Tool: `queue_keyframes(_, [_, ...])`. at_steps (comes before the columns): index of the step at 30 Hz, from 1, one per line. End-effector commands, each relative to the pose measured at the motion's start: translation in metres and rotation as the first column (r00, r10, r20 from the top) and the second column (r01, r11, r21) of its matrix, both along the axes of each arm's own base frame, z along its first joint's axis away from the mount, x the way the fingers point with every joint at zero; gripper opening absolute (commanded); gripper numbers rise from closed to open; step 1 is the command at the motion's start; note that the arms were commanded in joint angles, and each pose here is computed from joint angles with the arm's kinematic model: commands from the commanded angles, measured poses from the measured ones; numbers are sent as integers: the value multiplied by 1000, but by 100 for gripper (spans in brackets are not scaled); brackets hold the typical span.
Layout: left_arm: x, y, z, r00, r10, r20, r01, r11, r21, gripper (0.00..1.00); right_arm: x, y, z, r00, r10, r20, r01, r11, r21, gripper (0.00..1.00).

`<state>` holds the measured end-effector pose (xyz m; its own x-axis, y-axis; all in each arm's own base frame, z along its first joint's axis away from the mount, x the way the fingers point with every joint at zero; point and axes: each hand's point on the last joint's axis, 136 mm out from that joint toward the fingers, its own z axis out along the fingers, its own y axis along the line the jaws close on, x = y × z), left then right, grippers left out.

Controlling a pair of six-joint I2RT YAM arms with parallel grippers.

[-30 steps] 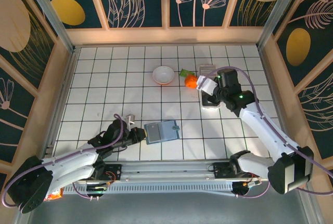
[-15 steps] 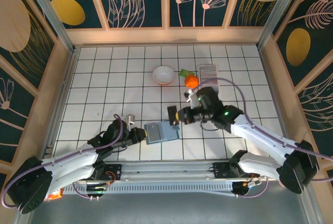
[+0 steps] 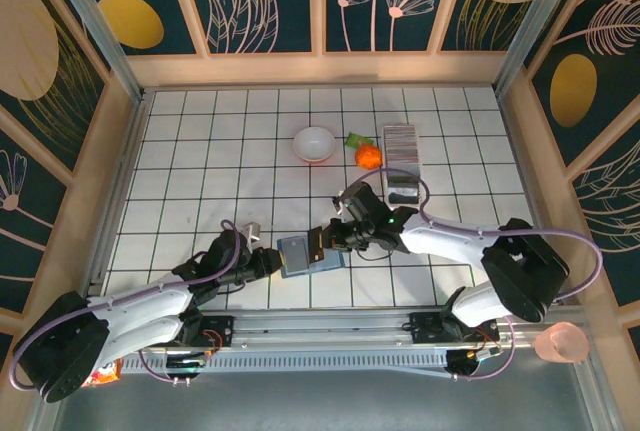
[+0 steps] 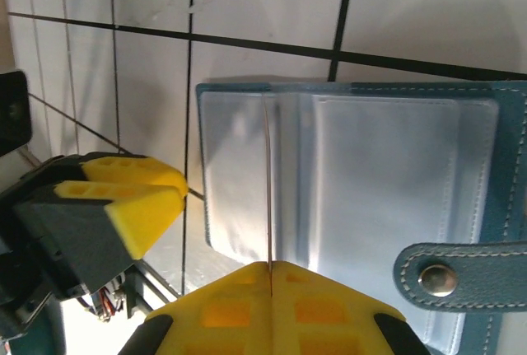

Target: Put the credit cards into the card holder

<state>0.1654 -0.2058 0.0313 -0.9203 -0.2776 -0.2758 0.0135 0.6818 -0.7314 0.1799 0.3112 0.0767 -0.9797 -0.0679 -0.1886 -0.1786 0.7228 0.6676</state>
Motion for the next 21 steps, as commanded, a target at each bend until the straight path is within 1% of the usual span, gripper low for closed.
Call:
queue_keyframes(1, [7, -9, 13, 1000, -6, 27, 7, 999, -35, 24, 11, 7, 3, 999, -17, 39, 17, 1000, 14, 0])
queue_keyframes(4, [6, -9, 12, 1000, -9, 23, 10, 999, -36, 24, 11, 6, -5, 999, -22, 29, 22, 1000, -1, 0])
queue_keyframes(13, [5, -9, 9, 1000, -13, 15, 13, 999, -34, 23, 8, 16, -7, 1000, -5, 2, 5, 999, 45, 0])
queue_keyframes(21, [5, -9, 7, 1000, -11, 15, 12, 999, -31, 22, 6, 9, -16, 1000, -19, -9, 19, 1000, 2, 0])
